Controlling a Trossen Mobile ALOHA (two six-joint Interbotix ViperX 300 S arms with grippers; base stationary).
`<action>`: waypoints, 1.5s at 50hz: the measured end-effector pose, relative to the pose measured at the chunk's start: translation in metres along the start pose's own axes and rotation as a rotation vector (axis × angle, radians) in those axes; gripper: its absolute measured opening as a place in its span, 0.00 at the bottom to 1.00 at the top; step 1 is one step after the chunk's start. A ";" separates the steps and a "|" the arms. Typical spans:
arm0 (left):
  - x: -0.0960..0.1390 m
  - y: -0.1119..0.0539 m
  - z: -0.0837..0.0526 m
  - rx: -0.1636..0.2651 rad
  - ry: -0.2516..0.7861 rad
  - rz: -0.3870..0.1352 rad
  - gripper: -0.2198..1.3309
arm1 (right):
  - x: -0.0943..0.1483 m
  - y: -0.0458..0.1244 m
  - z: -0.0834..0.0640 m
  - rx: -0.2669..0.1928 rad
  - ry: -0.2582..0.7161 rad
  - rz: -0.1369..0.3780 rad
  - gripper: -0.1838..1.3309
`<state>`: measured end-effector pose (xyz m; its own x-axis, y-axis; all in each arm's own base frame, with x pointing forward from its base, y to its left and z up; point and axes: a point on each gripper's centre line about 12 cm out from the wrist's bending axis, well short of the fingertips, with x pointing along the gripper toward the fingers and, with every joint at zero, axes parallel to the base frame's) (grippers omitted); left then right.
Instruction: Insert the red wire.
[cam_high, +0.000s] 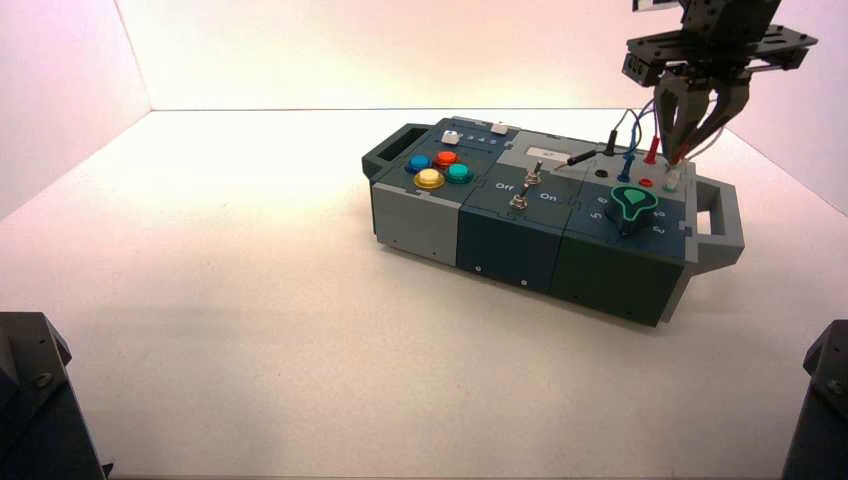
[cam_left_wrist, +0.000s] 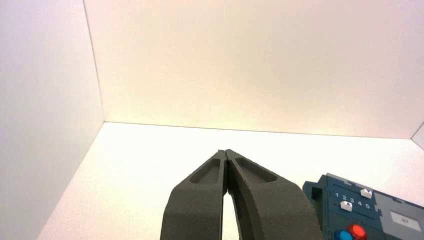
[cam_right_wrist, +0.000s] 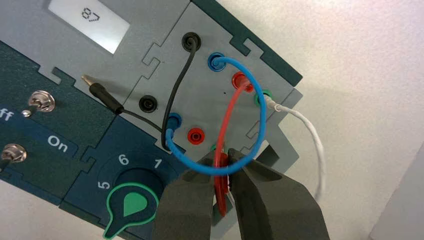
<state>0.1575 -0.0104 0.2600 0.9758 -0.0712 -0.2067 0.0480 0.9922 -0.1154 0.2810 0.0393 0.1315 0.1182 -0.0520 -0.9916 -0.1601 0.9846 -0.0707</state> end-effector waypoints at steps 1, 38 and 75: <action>0.000 0.000 0.000 0.000 -0.002 0.000 0.04 | 0.000 0.000 0.000 0.000 0.002 0.000 0.18; 0.000 0.000 0.000 -0.002 -0.002 0.001 0.04 | 0.005 0.014 0.013 -0.002 0.040 0.037 0.18; 0.000 0.001 -0.001 -0.002 0.001 0.003 0.04 | 0.006 0.016 0.007 0.000 0.071 0.042 0.18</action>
<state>0.1575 -0.0099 0.2593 0.9757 -0.0682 -0.2082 0.0444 0.9922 -0.1168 0.2865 0.0560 0.1251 0.0411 -0.0226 -0.9989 -0.1634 0.9861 -0.0290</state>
